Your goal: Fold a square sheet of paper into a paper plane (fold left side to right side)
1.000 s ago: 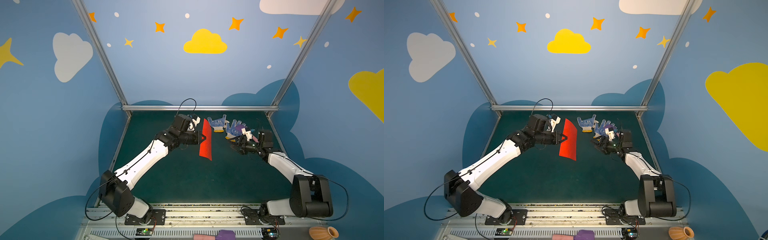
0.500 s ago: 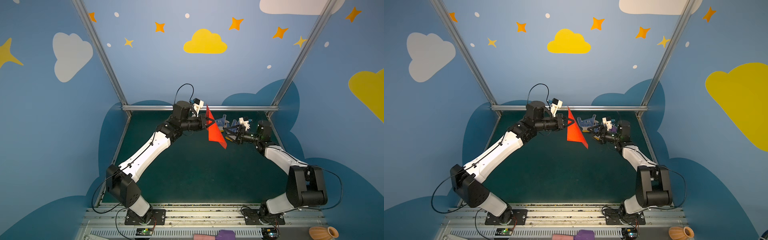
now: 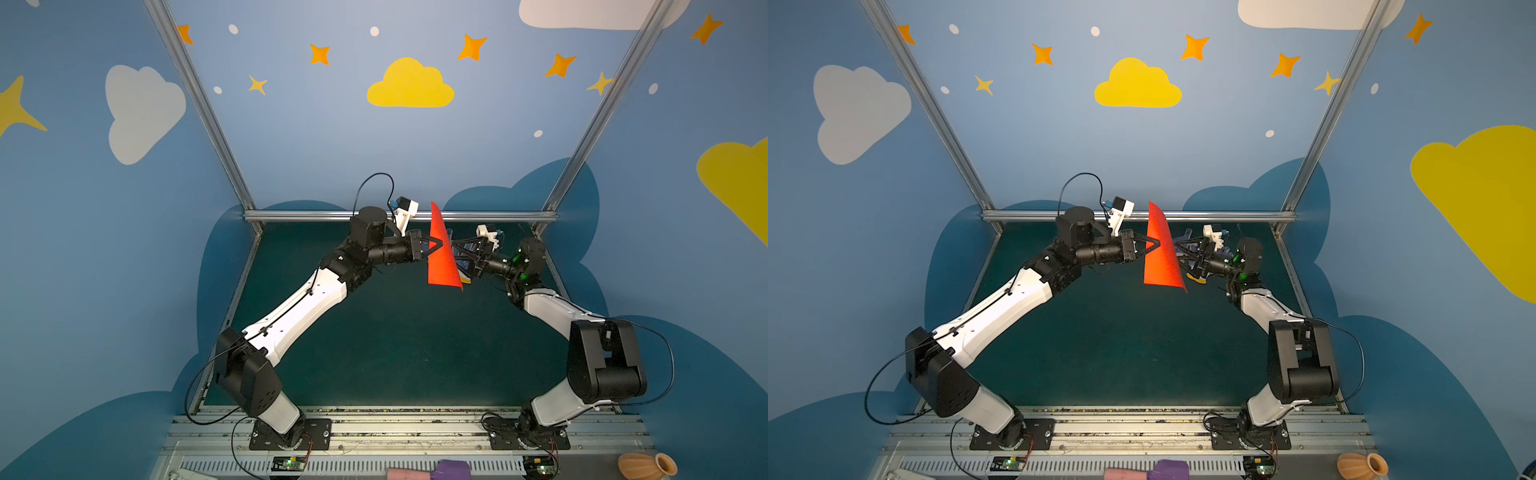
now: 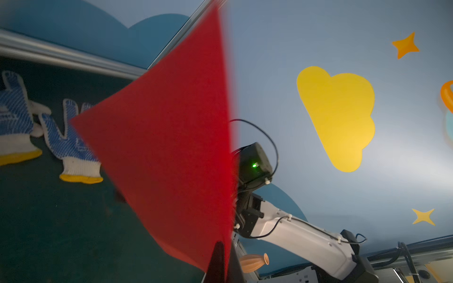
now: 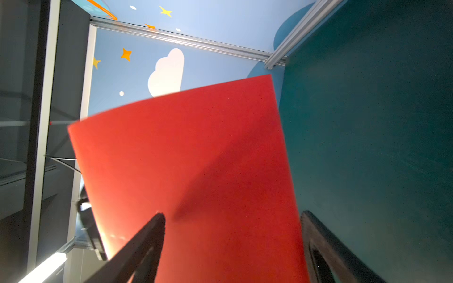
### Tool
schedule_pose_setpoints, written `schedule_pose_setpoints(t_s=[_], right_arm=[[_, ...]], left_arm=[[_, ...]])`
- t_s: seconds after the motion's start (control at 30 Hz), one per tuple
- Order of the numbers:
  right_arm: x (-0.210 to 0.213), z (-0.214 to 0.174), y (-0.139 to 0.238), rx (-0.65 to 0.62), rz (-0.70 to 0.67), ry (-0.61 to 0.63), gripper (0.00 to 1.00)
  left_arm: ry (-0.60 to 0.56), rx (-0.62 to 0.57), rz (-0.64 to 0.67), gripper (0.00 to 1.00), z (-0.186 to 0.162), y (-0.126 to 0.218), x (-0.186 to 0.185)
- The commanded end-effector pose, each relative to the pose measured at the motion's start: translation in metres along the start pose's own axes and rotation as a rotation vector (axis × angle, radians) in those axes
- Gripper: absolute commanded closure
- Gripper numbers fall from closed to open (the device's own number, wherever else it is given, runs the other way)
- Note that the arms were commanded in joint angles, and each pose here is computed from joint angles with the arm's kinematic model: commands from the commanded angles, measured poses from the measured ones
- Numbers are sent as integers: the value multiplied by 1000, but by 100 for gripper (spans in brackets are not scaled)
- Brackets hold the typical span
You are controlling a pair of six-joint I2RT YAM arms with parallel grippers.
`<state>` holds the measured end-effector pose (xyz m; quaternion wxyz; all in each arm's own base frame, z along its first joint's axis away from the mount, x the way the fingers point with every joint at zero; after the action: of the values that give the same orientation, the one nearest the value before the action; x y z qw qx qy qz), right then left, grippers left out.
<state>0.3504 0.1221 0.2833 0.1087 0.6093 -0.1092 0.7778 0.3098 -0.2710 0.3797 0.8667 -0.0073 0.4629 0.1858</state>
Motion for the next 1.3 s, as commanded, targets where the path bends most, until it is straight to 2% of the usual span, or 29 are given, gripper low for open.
schedule_pose_setpoints(t_s=[0.0, 0.23, 0.5, 0.7, 0.87, 1.1, 1.27], right_arm=[[14, 1, 0, 6, 82, 12, 16], [17, 3, 1, -3, 135, -8, 18], [0, -6, 4, 19, 33, 10, 17], [-12, -6, 3, 13, 18, -37, 16], [-15, -5, 4, -10, 29, -94, 16], [-12, -10, 9, -48, 44, -140, 16], [-2, -13, 12, -76, 58, -144, 15]], left_arm=[[-26, -64, -24, 97, 1, 10, 0], [-9, -78, 10, 97, 0, 12, 15], [-20, -84, -8, 97, 14, 10, 12], [-50, -123, -55, 97, 31, 5, -1], [-77, -209, -24, 97, 42, 5, -1], [-64, -375, 92, 97, 48, 9, 20], [-31, -407, 101, 97, 50, 2, 30]])
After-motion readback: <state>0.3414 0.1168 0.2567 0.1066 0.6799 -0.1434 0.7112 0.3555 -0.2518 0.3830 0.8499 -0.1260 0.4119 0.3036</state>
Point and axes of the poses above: each gripper's point midway between its finger pads, its own y axis back along the fingers, its own x axis along the line the jaws close on, z = x × y, the point moved 9 cm from there along y, back along the fingers, and after that the axes turned 1 degree about y, right-handed, at the moved point
